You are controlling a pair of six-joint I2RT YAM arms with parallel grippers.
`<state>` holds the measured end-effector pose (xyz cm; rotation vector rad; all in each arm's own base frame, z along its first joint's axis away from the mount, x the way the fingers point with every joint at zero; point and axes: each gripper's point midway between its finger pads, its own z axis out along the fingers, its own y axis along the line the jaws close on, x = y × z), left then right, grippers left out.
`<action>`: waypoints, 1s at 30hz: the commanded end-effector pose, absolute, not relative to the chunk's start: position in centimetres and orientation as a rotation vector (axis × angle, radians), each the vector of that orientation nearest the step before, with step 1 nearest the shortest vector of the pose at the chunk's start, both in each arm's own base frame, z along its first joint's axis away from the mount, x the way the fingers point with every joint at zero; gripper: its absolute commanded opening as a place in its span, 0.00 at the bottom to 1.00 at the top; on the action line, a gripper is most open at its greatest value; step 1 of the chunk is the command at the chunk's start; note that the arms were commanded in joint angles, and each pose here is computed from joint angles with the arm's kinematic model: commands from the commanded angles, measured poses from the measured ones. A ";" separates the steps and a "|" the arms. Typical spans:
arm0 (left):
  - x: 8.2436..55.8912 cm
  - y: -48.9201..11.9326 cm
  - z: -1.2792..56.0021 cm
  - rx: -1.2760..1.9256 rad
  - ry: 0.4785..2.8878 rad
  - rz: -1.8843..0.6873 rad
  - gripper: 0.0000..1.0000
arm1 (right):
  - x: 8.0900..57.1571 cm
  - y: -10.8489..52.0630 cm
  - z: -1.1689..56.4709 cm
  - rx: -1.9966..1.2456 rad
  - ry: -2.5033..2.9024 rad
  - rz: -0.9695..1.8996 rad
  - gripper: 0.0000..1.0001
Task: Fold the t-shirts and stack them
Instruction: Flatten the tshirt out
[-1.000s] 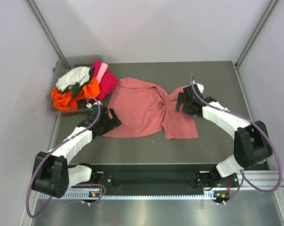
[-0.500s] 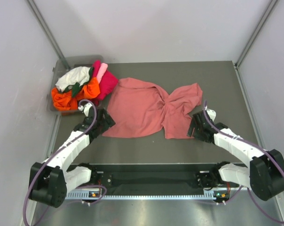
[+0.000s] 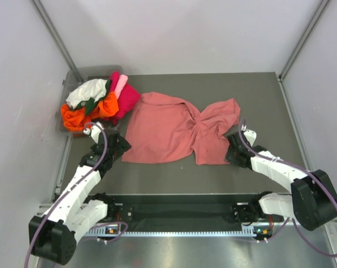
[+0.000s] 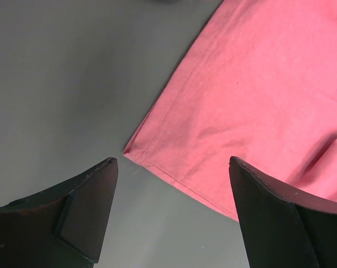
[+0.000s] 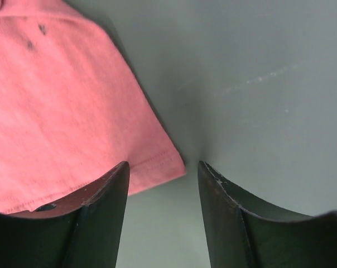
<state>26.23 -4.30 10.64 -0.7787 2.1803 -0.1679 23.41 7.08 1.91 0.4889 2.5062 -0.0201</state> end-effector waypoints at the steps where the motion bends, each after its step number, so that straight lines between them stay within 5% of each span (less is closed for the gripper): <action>1: 25.8 -3.3 11.2 -0.804 2.136 -0.133 0.85 | 25.1 6.9 2.5 0.540 2.454 -0.048 0.52; 9: 25.4 -2.9 12.2 -0.773 2.113 -0.126 0.86 | 24.9 7.2 1.6 0.556 2.495 -0.054 0.33; 11: 25.4 -2.8 12.0 -0.770 2.130 -0.107 0.86 | 24.7 7.2 1.6 0.568 2.494 -0.042 0.00; 30: 25.9 -6.2 7.3 -0.677 2.302 -0.234 0.83 | 27.6 0.2 8.2 0.719 2.182 -0.094 0.00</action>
